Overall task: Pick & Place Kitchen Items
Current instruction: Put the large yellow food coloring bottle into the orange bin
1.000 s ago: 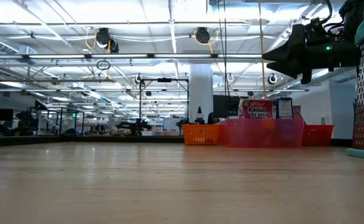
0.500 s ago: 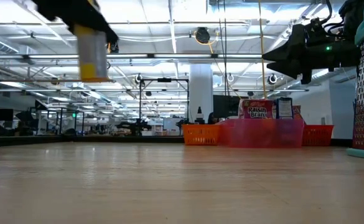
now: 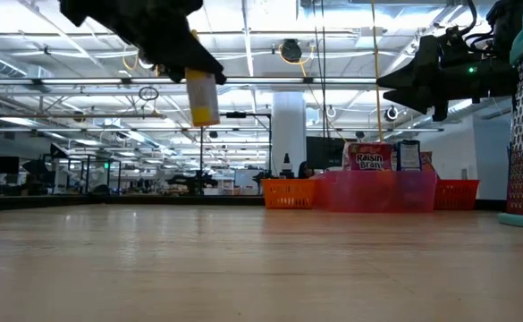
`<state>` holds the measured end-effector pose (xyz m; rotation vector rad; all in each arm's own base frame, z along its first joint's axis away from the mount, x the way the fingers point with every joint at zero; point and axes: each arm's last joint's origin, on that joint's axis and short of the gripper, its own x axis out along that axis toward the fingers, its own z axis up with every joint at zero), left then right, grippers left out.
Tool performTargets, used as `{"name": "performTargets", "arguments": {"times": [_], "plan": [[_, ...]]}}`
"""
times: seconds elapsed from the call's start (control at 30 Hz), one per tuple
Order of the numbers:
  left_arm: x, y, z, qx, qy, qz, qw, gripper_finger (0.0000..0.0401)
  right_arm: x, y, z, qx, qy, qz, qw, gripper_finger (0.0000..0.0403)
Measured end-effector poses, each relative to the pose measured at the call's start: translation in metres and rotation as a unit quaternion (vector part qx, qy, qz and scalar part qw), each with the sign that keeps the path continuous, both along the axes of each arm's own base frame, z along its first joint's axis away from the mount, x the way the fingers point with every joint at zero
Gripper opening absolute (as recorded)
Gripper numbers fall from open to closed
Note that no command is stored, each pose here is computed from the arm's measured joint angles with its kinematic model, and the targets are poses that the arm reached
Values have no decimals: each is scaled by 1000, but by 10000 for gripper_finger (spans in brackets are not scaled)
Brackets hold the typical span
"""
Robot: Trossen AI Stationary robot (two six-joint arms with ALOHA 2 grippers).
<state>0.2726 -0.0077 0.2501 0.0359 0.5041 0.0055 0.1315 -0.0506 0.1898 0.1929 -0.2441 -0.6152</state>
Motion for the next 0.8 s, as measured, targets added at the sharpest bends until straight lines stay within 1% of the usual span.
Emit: {"name": "performTargets", "arguments": {"times": [0.2, 0.5, 0.67, 0.8], "plan": [[4, 32, 5, 16, -36, 50, 998, 122, 0, 0, 0, 0, 0, 0, 1000, 210], [6, 75, 14, 22, -105, 76, 991, 122, 0, 0, 0, 0, 0, 0, 1000, 210], [14, 101, 10, 17, -111, 99, 989, 122, 0, 0, 0, 0, 1, 0, 1000, 210], [29, 122, 6, 14, -99, 109, 989, 122, 0, 0, 0, 0, 1, 0, 1000, 210]]}}
